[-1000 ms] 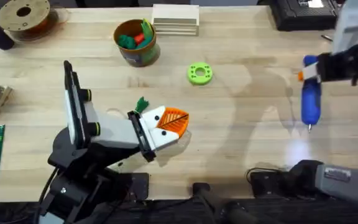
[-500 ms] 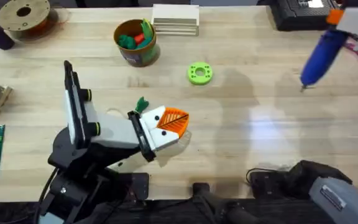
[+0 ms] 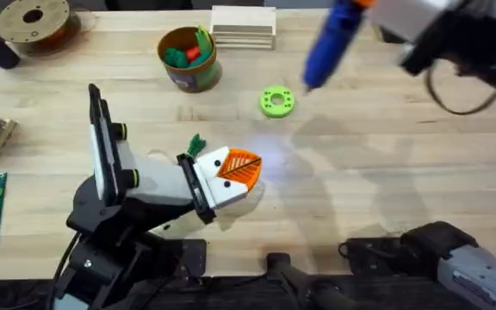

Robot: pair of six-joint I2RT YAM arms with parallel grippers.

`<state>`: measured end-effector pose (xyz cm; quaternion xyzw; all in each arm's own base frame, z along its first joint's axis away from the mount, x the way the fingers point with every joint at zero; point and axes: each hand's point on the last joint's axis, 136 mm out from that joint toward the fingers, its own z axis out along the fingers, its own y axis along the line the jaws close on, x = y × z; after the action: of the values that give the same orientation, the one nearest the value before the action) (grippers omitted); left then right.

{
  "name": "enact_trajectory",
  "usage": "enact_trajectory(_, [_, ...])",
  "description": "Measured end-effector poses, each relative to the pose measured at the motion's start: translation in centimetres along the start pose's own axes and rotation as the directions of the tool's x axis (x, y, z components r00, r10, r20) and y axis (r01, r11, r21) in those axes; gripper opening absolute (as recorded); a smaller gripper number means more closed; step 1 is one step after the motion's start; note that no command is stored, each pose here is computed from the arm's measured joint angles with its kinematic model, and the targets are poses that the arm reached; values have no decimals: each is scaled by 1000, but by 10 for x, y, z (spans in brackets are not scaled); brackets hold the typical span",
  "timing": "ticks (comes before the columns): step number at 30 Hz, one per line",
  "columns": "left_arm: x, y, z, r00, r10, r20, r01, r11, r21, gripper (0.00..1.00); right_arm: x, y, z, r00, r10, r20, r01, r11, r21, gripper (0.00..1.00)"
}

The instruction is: Pick up the gripper from the table and insert it into the empty holder that is missing its gripper. Then pick up a screw, insert it into the mounting hole, and use the screwdriver to tighten it. Finally, clean up the table by picking up the vegetable and placing it into the bucket.

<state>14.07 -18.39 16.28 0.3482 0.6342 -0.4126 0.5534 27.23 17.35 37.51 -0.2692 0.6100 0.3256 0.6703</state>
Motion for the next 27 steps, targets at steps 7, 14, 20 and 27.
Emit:
enact_trajectory(7, [0,0,0,1000,0,0,0,1000,0,6,-20,87,40,985,-11,171,64,948,-311,30])
enact_trajectory(14, [0,0,0,1000,0,0,0,1000,0,6,6,138,62,991,46,129,20,884,-466,30])
enact_trajectory(20, [0,0,0,1000,0,0,0,1000,0,6,19,156,67,994,64,87,-11,861,-509,30])
enact_trajectory(27, [0,0,0,1000,0,0,0,1000,0,6,19,157,66,993,96,69,-47,856,-514,30])
